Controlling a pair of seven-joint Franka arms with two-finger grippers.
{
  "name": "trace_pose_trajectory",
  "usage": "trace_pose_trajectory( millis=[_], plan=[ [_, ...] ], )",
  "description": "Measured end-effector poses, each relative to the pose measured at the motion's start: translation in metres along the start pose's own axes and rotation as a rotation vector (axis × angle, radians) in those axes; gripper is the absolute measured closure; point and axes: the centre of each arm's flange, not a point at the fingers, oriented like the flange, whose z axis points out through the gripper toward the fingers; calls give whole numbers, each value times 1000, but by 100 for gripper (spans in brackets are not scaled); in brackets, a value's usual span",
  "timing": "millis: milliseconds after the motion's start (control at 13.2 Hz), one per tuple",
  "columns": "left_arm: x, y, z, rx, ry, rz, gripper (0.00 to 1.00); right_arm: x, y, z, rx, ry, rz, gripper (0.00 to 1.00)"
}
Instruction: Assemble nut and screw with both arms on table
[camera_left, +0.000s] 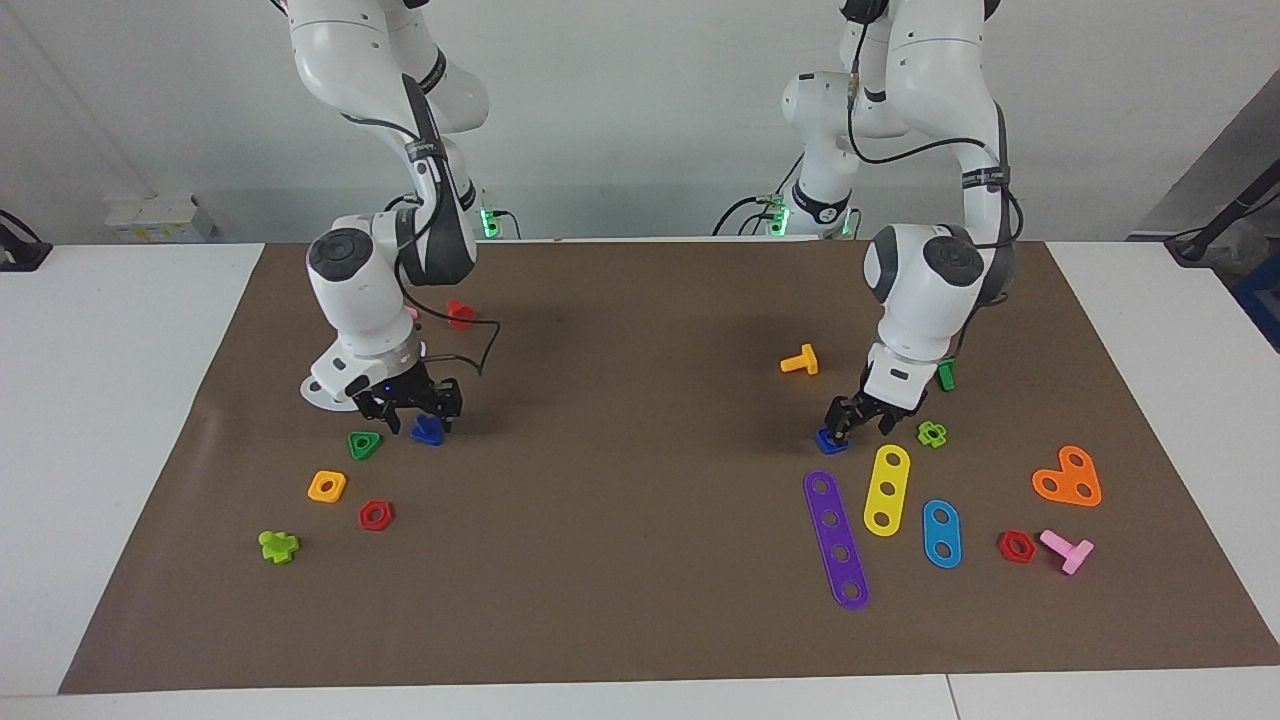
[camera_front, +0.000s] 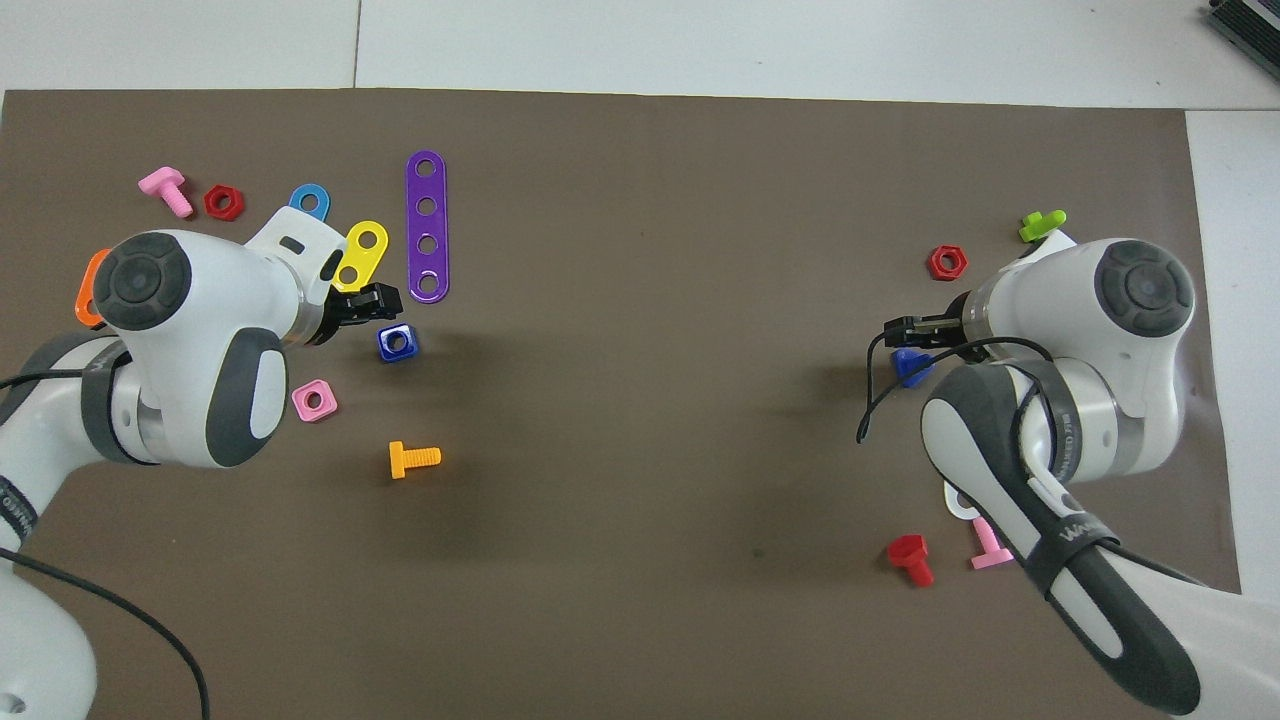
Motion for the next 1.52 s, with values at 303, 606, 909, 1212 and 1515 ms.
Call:
trace_pose_trajectory(
  millis=[303,606,909,1212,1515],
  plan=[
    [-7,7,18,7,-19,14,21,-2,0,2,0,-5,-24,26],
    [-18,10,25,19,-40,30,40,-4,0,4,-1,-10,-45,39],
    [-18,10,22,34,-55,47,54,-4,1,5,-1,-11,-96,52],
    [15,24,-23,52,-73,58,54,-4,5,5,-1,-13,-99,82],
    [46,47,-98,58,-109,64,54,-1,-12,-5,3,-6,-117,82]
  ],
)
